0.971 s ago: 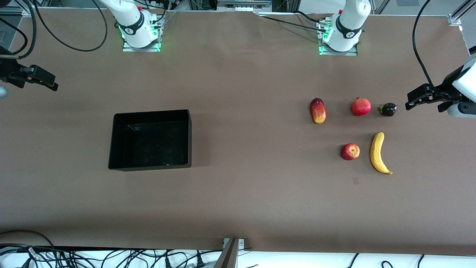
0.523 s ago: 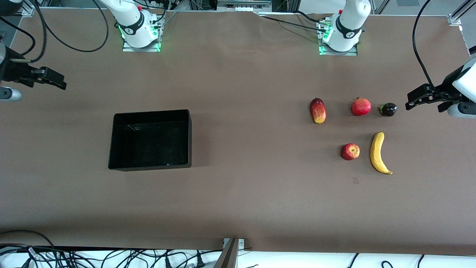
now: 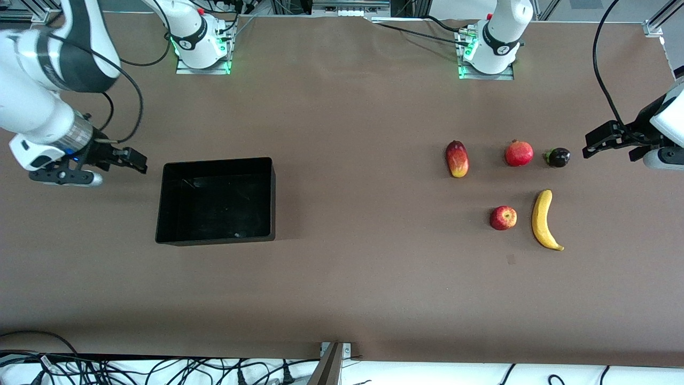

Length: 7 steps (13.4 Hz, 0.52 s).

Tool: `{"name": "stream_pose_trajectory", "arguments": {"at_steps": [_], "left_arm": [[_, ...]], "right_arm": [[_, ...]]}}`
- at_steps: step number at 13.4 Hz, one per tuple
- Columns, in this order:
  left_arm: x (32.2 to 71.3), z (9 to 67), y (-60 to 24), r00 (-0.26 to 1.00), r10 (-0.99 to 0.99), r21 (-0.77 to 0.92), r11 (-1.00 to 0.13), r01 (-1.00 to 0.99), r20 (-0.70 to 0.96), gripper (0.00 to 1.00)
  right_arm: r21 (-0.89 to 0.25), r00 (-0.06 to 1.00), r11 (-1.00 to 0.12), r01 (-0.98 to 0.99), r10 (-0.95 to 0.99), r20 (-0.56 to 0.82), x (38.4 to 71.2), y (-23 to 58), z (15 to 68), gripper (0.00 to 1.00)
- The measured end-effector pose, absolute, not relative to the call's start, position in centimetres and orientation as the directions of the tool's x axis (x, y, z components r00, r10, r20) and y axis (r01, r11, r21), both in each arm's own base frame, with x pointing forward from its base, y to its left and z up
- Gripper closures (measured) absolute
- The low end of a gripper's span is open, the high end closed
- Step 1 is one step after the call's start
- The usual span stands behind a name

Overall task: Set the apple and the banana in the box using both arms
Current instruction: 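Reach the right gripper down to the rim of the black box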

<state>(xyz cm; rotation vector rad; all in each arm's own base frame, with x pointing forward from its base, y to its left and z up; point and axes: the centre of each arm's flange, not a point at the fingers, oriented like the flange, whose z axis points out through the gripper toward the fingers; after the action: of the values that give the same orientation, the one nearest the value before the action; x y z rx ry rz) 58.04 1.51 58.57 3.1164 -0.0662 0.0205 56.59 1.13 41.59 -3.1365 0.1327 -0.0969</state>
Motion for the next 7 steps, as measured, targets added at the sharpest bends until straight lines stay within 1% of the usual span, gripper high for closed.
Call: {"name": "stream_pose_trajectory", "arguments": {"at_steps": [2,4,7], "left_arm": [[58.0,58.6,1.5,0.999,-0.042,0.024,-0.999,-0.043,0.013,0.0],[58.0,58.6,1.5,0.999,-0.042,0.024,-0.999,-0.043,0.013,0.0],[58.0,58.5,1.5,0.999,-0.042,0.024,-0.999,-0.043,0.013,0.0]], "right_arm": [[-0.013,0.985,-0.995,-0.102,-0.103,0.135,55.5,1.1,36.5,0.0],[-0.016,0.981,-0.994,-0.105,-0.107,0.162,54.3,1.1,32.5,0.0],[-0.015,0.98,-0.994,-0.107,-0.108,0.166,54.3,1.1,29.7,0.0]]}}
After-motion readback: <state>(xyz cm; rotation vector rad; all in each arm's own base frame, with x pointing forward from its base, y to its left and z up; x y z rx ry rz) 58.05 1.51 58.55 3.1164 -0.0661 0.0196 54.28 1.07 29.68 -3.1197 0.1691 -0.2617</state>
